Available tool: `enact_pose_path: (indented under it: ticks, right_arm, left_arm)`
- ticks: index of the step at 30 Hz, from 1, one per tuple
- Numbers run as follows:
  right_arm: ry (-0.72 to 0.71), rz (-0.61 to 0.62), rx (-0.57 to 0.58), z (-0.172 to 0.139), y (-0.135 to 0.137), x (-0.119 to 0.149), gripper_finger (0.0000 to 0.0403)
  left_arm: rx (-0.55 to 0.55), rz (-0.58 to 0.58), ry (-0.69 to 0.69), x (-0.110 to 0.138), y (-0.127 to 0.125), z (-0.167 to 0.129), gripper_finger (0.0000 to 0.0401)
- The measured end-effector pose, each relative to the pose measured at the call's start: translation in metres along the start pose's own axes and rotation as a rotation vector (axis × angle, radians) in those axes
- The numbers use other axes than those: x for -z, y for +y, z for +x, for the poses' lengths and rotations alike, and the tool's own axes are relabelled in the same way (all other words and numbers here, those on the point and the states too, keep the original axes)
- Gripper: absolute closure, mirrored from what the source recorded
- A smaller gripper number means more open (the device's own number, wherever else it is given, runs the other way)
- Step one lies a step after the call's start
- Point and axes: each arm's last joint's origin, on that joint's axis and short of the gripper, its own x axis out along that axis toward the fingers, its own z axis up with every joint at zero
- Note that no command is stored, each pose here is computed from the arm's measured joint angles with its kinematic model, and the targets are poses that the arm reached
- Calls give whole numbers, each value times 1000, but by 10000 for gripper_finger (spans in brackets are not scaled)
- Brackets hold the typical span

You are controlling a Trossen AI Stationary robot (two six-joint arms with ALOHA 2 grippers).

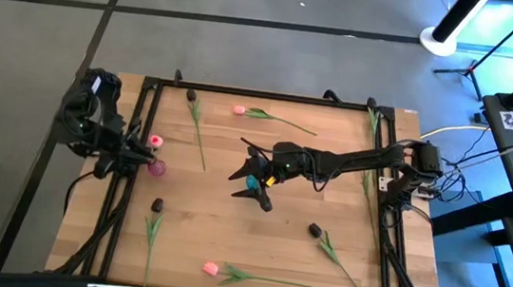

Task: Sort flowers into vase by color
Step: Put the bottom pink tulip into the purple vase

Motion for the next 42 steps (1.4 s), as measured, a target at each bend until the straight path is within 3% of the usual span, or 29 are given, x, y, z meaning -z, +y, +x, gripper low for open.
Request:
enact_pose_path:
  ticks: [13, 22, 27, 31, 38, 42]
  right_arm:
    - [-14, -5, 25, 0, -1, -1, 169]
    - [-44, -24, 22, -4, 1, -9, 169]
    - [-82, -84, -5, -11, 17, -22, 169]
    - [-91, -117, -32, -11, 41, -28, 169]
    - [-39, -199, 24, -4, 75, -21, 169]
    - [12, -219, 38, -3, 86, -16, 169]
  left_arm:
    - [114, 163, -119, -37, -5, -15, 329]
    - [338, 353, -338, -66, -32, -18, 329]
    - [323, 401, -330, -68, -56, -6, 329]
    - [236, 409, -303, -68, -79, 9, 329]
    - [158, 435, -218, -66, -123, 39, 329]
    - [200, 399, -134, -55, -143, 63, 329]
